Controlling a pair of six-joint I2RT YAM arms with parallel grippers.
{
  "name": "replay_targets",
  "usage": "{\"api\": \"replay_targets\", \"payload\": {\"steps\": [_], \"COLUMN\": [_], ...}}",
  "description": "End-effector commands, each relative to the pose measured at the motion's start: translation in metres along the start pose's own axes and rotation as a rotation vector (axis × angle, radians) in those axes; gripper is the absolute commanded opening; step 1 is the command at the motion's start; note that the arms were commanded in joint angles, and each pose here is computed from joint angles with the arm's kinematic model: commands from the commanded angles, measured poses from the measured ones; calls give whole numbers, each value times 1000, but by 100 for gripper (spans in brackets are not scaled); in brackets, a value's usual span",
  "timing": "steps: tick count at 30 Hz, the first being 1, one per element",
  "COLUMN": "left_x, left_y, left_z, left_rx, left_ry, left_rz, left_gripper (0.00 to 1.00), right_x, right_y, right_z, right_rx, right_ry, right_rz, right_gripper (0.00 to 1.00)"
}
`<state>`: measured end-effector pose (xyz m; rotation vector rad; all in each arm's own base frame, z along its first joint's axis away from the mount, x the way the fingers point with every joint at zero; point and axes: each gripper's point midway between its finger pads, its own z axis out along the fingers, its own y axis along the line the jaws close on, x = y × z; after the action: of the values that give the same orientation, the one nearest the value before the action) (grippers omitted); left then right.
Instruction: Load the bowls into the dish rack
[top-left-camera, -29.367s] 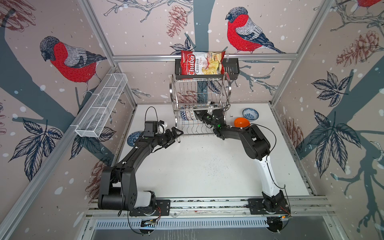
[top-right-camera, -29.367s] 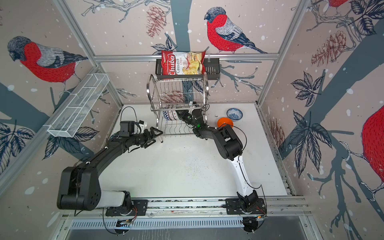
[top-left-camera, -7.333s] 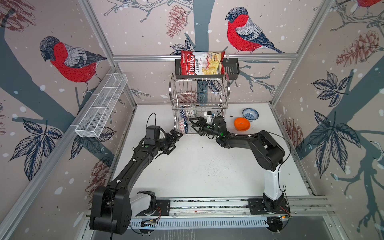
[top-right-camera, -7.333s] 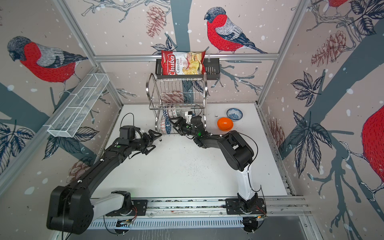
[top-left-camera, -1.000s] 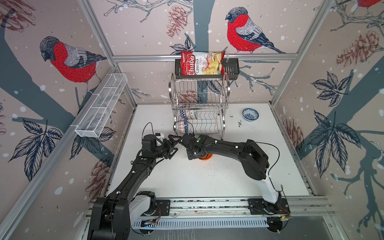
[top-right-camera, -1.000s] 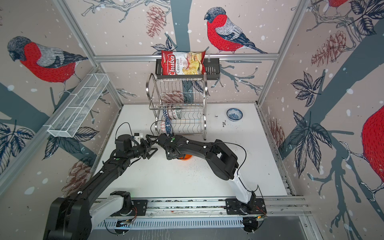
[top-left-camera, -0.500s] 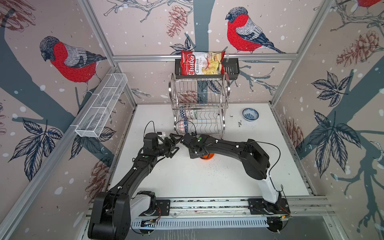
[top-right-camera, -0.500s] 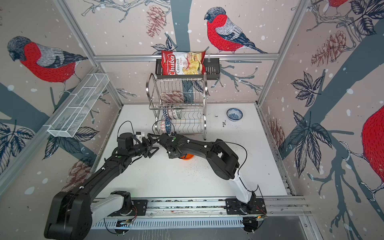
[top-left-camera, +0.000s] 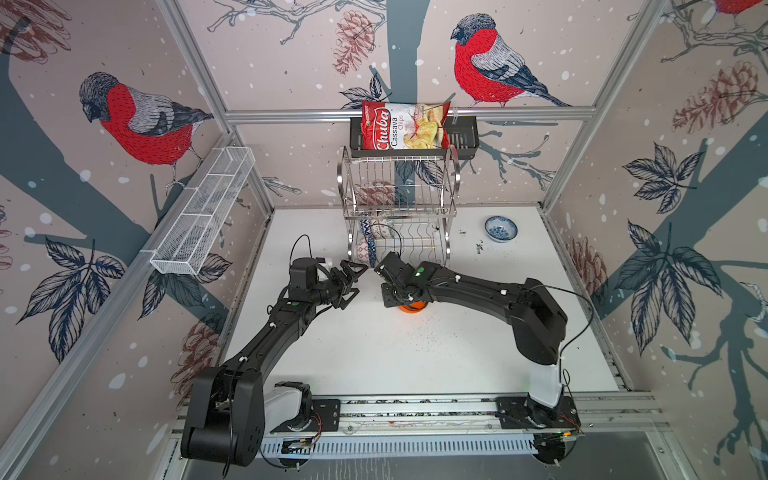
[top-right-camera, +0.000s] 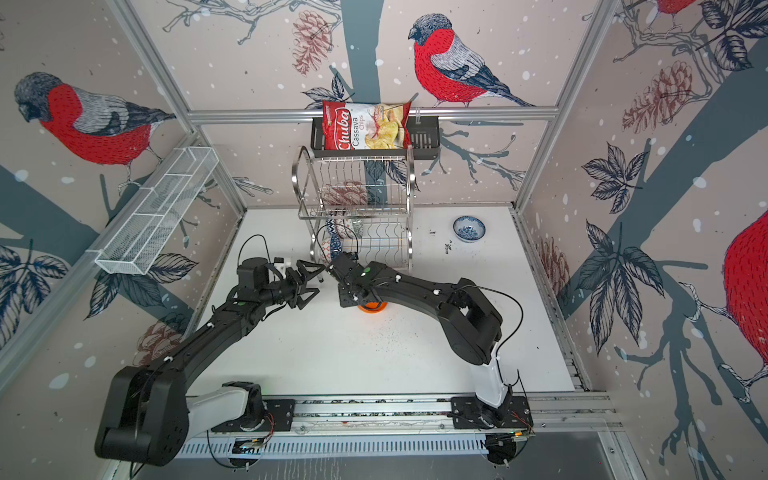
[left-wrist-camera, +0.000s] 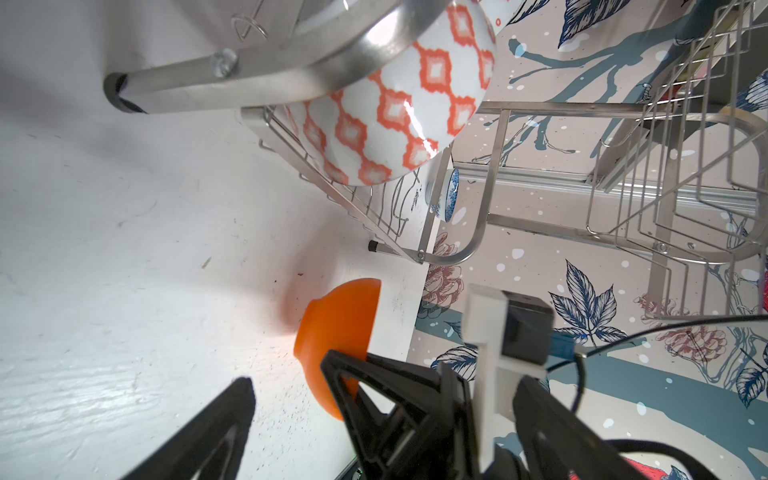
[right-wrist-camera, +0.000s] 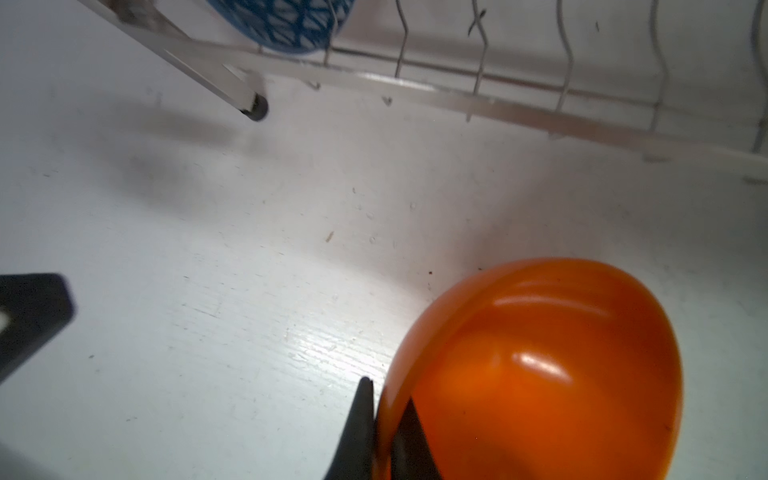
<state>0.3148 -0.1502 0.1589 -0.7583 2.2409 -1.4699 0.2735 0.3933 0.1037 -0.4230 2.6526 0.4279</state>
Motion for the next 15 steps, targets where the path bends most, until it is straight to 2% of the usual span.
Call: {"api": "replay_targets", "payload": {"steps": [1, 8, 15], "left_x": [-5, -7, -4], "left_y": [-9, -8, -8], "left_z": [0, -3, -7], "left_rx": [25, -6, -35], "left_ry": [-5, -29, -44], "left_rz": [20, 23, 18], "left_gripper": [97, 97, 97], "right_x": [-27, -56, -79], "right_y": [27, 28, 19], "right_z": [-20, -66, -102], "right_rx": [-211, -470, -621], "right_ry": [-95, -252, -379], "right_rz": [15, 55, 95], "right_gripper": [2, 1, 0]}}
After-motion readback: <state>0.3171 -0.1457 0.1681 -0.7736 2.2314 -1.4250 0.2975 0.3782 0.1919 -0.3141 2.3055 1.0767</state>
